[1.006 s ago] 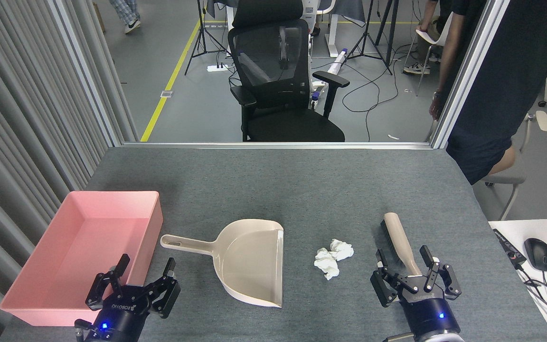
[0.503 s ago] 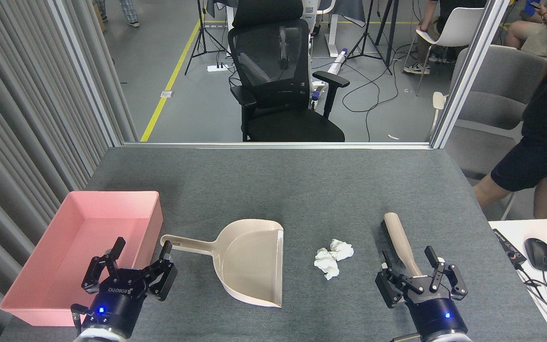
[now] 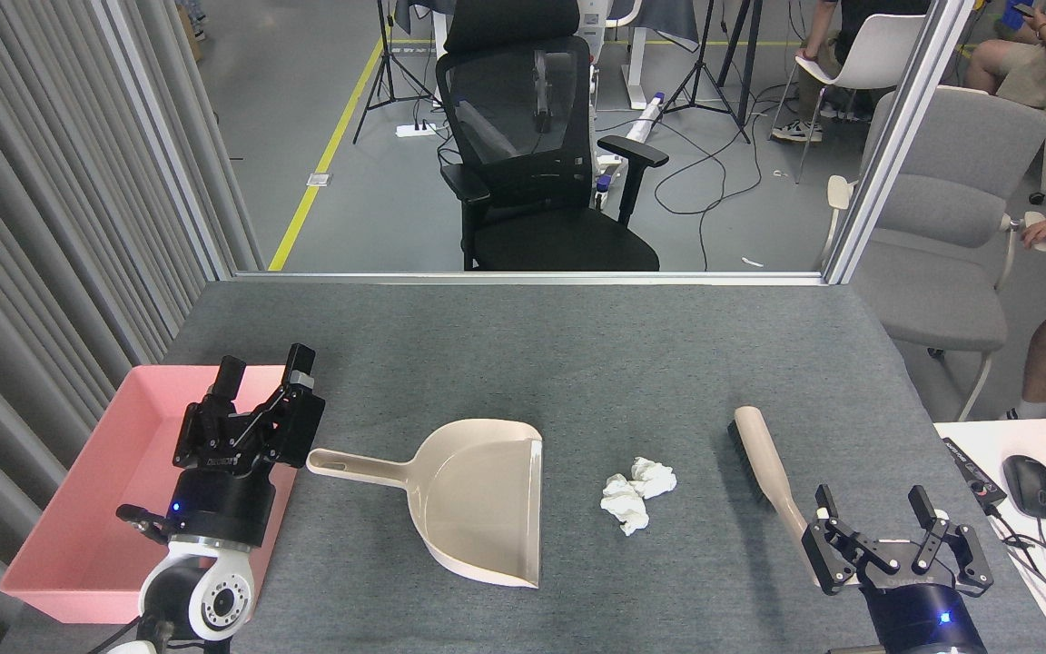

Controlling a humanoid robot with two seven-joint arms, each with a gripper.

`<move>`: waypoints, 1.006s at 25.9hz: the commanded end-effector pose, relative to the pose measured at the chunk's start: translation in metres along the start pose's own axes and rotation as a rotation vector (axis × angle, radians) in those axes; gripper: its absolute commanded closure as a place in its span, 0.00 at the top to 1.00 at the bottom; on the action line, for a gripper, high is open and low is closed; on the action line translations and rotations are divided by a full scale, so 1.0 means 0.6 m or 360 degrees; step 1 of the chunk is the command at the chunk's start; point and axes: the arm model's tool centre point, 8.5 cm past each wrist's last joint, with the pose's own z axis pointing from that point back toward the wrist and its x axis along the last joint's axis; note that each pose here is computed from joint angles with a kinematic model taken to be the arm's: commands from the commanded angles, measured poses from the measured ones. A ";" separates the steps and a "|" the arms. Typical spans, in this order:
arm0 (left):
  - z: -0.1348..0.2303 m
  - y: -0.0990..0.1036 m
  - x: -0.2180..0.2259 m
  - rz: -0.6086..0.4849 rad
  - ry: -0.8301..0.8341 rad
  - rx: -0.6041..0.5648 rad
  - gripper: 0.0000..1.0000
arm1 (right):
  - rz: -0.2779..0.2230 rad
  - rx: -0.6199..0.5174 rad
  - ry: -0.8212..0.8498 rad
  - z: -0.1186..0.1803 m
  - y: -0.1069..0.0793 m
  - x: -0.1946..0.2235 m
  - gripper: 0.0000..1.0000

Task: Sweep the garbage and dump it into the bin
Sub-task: 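Move the left gripper to the dustpan handle and the right gripper to the brush handle, then close the left gripper on the dustpan handle and the right on the brush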

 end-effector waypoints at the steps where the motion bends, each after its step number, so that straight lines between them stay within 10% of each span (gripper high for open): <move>1: 0.005 -0.006 0.010 0.0386 -0.0007 0.0064 0.99 | 0.0007 -0.0040 -0.0009 0.016 0.005 -0.011 0.98; 26: 0.093 -0.153 -0.023 0.0824 0.0319 -0.0172 0.99 | -0.0068 0.0033 -0.0018 0.038 0.065 -0.014 0.98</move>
